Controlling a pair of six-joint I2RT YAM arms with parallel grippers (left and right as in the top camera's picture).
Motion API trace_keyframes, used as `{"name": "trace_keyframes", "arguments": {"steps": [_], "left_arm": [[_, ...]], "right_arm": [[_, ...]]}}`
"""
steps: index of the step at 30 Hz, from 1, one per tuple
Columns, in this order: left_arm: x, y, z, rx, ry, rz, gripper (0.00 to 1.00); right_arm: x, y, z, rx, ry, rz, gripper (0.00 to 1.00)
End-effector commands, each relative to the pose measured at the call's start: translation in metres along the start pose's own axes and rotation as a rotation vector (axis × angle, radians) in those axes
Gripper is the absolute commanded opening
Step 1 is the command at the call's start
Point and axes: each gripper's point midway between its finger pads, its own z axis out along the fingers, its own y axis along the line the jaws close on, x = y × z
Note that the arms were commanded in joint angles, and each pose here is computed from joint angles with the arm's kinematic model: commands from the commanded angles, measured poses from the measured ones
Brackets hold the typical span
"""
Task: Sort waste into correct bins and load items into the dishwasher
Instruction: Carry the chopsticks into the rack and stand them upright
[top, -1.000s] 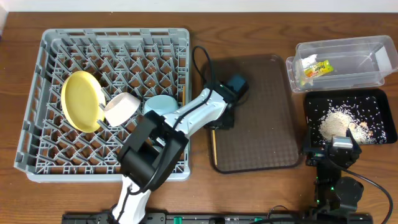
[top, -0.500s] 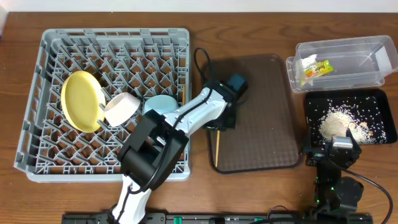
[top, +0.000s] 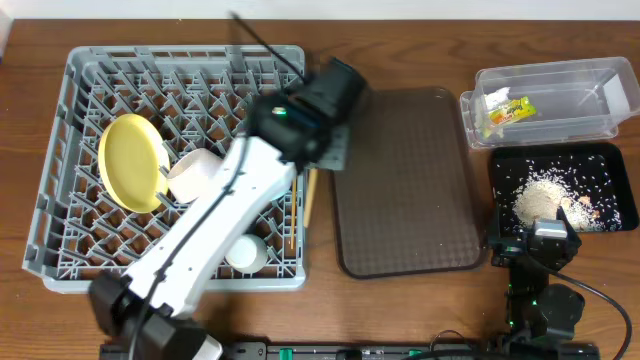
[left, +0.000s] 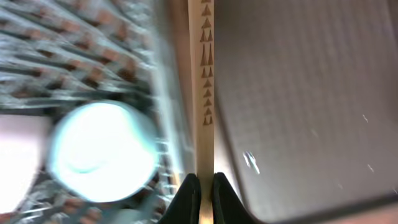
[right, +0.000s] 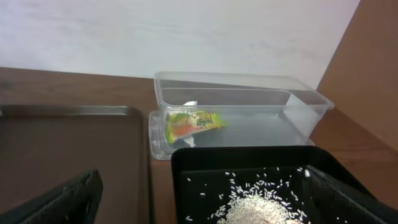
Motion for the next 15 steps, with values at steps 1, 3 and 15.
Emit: {"name": "trace_keyframes", "arguments": {"steps": [1, 3, 15], "left_arm": [[0.002, 0.035, 0.031, -0.122, 0.057, -0.018, 0.06], [0.005, 0.043, 0.043, -0.135, 0.083, -0.036, 0.06], [0.008, 0.045, 0.074, -0.084, 0.148, -0.085, 0.06]], "right_arm": [[0.001, -0.003, 0.000, 0.012, -0.001, 0.012, 0.99], [0.001, -0.003, 0.000, 0.012, -0.001, 0.012, 0.99], [0.001, -0.003, 0.000, 0.012, -0.001, 0.011, 0.99]]}}
